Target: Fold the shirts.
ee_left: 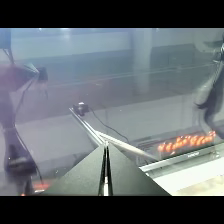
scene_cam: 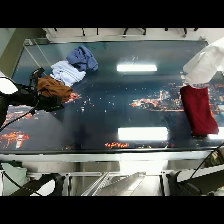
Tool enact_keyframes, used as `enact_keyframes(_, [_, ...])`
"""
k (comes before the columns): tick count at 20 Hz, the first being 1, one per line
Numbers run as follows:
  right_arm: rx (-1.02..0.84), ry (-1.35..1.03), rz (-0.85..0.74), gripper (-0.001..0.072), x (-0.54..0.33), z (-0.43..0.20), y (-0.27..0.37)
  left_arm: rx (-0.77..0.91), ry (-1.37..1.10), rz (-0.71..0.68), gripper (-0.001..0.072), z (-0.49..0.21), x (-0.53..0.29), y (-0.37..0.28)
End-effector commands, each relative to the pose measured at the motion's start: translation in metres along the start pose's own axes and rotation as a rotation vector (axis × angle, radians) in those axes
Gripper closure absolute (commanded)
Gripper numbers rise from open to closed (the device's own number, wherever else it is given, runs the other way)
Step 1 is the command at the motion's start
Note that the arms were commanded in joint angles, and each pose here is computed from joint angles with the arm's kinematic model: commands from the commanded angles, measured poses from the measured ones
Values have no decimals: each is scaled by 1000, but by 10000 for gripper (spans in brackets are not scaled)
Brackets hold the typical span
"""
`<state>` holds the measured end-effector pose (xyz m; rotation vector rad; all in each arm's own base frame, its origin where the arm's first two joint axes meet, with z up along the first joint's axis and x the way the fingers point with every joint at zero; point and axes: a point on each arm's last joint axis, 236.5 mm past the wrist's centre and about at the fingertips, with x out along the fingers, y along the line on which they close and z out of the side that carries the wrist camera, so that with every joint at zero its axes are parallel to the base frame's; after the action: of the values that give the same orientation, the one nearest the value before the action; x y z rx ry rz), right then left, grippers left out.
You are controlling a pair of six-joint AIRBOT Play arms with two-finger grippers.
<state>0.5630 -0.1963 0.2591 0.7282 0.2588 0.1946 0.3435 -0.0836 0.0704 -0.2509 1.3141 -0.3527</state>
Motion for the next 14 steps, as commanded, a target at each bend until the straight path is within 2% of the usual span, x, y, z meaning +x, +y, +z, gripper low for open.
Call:
enact_keyframes(1, [22, 75, -6, 692, -8, -15, -11, 0, -7, 3, 696, 2, 0, 1])
enact_keyframes(8, [111, 352, -86, 693, -52, -70, -41, 35, -36, 7, 695, 9, 0, 1])
enact_keyframes(10, [151, 446, -157, 693, -71, -88, -53, 35, -49, 9, 696, 12, 0, 2])
enact_keyframes(14, [164, 558, -407, 693, -115, -107, -75, 58, -99, 17, 696, 24, -1, 3])
